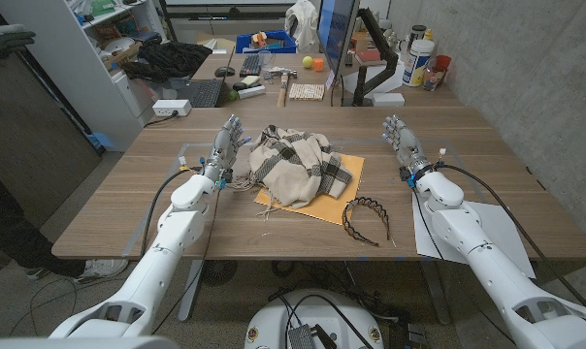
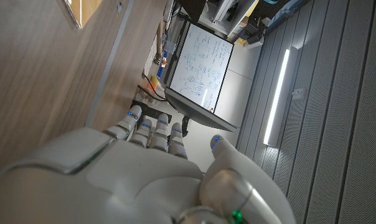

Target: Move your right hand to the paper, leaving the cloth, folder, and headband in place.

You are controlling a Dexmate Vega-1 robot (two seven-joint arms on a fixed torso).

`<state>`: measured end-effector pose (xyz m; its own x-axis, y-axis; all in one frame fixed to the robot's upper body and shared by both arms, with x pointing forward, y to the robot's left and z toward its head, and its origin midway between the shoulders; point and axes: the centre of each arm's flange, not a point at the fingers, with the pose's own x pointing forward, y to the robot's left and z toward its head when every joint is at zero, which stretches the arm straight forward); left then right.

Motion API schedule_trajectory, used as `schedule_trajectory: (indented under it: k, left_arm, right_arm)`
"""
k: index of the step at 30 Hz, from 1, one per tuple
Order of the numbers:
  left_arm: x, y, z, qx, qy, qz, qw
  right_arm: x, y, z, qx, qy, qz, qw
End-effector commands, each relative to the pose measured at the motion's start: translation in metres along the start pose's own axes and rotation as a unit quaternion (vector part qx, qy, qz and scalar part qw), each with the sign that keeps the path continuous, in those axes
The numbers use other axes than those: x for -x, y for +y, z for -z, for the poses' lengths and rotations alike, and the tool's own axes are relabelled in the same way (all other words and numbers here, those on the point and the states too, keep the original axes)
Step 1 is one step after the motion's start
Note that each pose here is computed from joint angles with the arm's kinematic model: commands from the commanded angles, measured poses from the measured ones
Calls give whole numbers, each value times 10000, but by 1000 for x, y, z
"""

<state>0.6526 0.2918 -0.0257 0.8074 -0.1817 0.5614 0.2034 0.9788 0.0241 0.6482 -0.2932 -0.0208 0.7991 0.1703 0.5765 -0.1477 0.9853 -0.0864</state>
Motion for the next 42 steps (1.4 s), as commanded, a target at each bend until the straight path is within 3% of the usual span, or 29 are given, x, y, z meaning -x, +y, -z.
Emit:
schedule_trajectory:
  k: [1,21,42]
  left_arm:
    - [1,-1,2,-2,39,10,10000]
    - [3,-5,1,-31,43,29,10000]
    - [7,-11,1,-85,76,46,9999]
  right_arm:
    - [4,-6,-12,528,-216,33,9984]
    - [17,-23,-31,1421,-313,-244,9891]
    - [28,-28,-52,2370,-474,-586,9686]
